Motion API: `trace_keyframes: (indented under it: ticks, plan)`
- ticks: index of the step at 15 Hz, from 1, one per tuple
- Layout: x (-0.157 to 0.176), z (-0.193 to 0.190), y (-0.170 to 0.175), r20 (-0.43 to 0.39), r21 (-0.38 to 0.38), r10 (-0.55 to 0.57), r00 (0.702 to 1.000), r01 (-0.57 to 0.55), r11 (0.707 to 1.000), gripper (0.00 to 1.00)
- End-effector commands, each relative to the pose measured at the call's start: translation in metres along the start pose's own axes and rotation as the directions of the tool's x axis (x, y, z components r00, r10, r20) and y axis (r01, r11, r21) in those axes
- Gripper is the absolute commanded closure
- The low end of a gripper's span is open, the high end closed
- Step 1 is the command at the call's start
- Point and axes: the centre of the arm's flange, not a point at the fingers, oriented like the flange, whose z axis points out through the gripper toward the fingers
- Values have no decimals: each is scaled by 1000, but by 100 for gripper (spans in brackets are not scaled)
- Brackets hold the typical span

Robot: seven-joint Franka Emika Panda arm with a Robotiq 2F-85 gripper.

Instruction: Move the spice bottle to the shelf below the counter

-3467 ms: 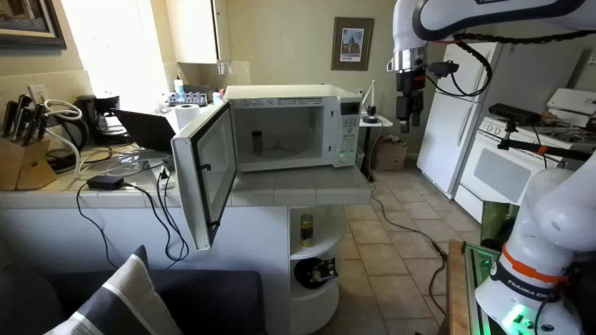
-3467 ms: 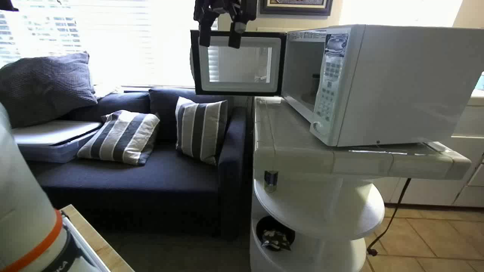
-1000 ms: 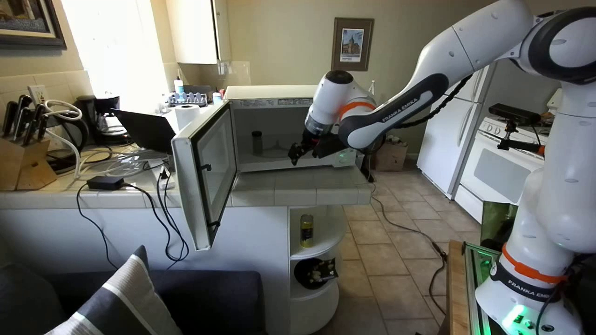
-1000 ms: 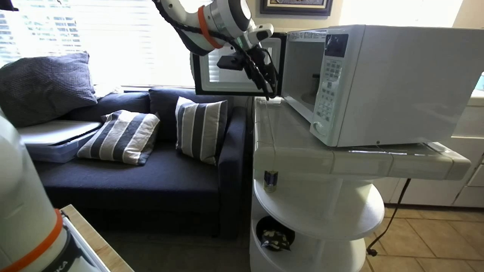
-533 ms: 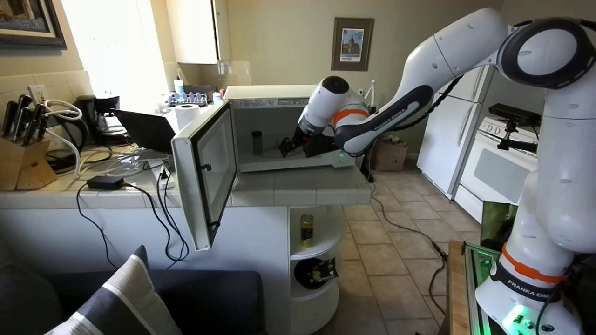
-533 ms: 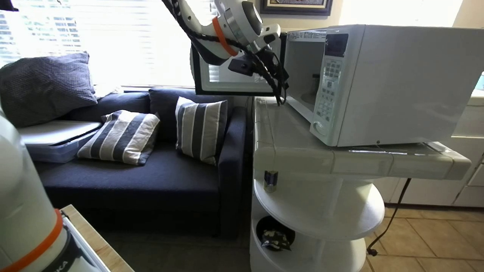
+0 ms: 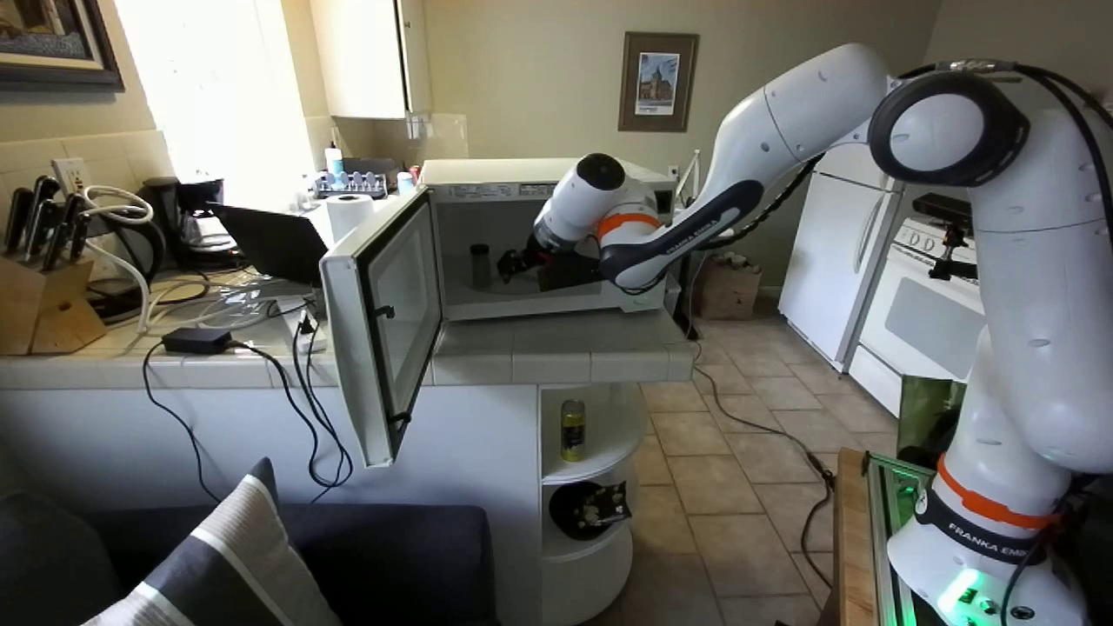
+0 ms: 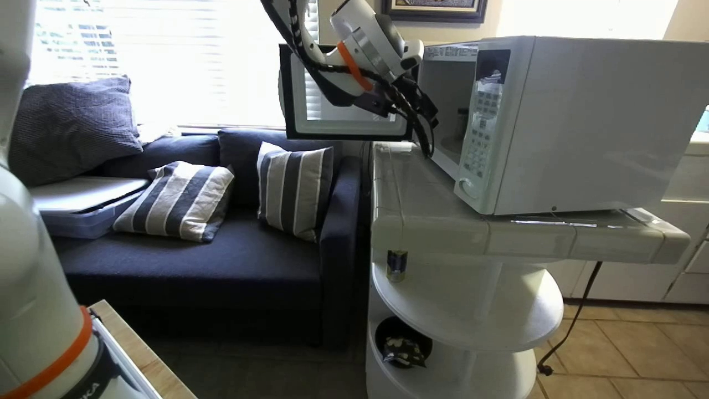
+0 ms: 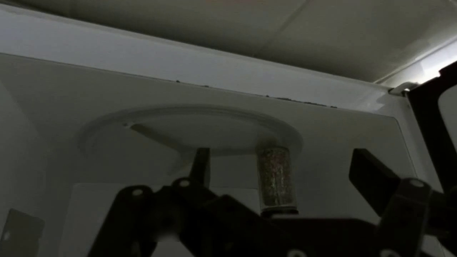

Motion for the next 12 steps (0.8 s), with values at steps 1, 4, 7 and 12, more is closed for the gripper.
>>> trace_keyframes:
  ticks: [1,4,7,12]
  plan:
    - [9,39,-22,-107,-16,6,994,-8,1000,0]
    - [20,57,-24,-156,-49,-18,988,10,999,0]
    - [26,70,-25,-195,-62,-47,980,35,997,0]
    - [33,65,-17,-189,-76,-67,980,53,996,0]
